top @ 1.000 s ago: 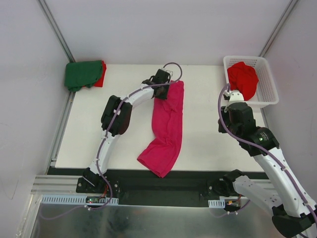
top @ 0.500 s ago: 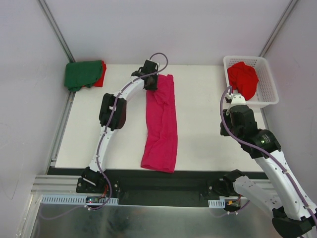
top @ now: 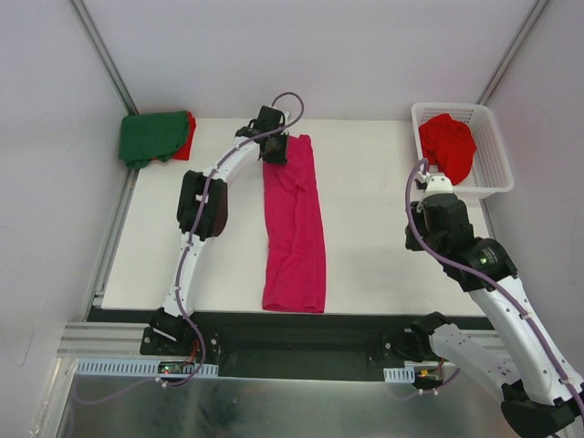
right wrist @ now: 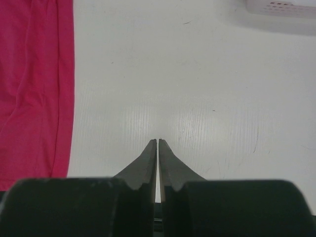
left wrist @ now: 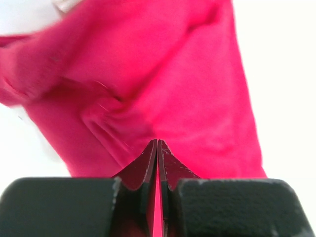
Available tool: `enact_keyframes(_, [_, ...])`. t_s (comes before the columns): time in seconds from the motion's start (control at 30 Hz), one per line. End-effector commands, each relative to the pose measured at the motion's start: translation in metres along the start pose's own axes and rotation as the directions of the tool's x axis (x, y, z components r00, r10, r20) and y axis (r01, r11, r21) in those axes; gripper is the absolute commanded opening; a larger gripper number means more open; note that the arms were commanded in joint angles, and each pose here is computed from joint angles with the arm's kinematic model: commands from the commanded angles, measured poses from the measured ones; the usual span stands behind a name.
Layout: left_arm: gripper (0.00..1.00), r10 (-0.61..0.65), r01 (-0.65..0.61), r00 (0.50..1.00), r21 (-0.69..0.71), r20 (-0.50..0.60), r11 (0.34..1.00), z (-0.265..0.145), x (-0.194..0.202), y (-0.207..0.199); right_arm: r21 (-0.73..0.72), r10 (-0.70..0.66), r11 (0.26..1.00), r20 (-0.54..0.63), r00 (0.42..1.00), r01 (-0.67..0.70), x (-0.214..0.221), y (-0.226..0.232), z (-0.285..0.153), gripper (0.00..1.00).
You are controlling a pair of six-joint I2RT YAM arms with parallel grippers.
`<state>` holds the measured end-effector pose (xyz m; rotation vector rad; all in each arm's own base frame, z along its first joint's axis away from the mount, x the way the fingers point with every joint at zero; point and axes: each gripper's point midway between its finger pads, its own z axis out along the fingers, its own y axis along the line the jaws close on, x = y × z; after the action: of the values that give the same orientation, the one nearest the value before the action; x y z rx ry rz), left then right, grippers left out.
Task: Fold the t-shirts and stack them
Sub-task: Rotate the tshirt 90 degrees
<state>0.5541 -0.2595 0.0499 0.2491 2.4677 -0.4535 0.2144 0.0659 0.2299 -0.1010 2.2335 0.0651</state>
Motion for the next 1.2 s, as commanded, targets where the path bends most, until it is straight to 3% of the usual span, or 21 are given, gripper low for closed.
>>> enact_keyframes(0.0, [0.04, 0.038, -0.048, 0.994, 0.098, 0.099, 0.994, -0.057, -0.034, -0.051, 0.002, 0.021, 1.0, 0.0, 1.0, -0.021, 0.0, 0.001, 0.003, 0.07])
enact_keyframes(0.7, [0.09, 0.073, -0.076, 0.996, -0.049, -0.055, 0.996, 0.0, 0.028, -0.018, 0.03, 0.014, 0.999, -0.012, 1.0, -0.014, 0.004, -0.003, 0.01, 0.08])
enact_keyframes(0.9, [0.11, 0.053, -0.056, 0.997, -0.055, -0.055, 0.997, 0.011, 0.02, -0.008, 0.023, 0.02, 1.0, -0.028, 0.999, -0.02, 0.008, -0.001, 0.014, 0.08])
enact_keyframes(1.17, [0.25, 0.073, -0.073, 0.997, -0.03, -0.002, 0.997, 0.0, -0.004, -0.009, 0.0, 0.048, 0.999, -0.041, 0.998, -0.048, 0.015, 0.005, 0.019, 0.08])
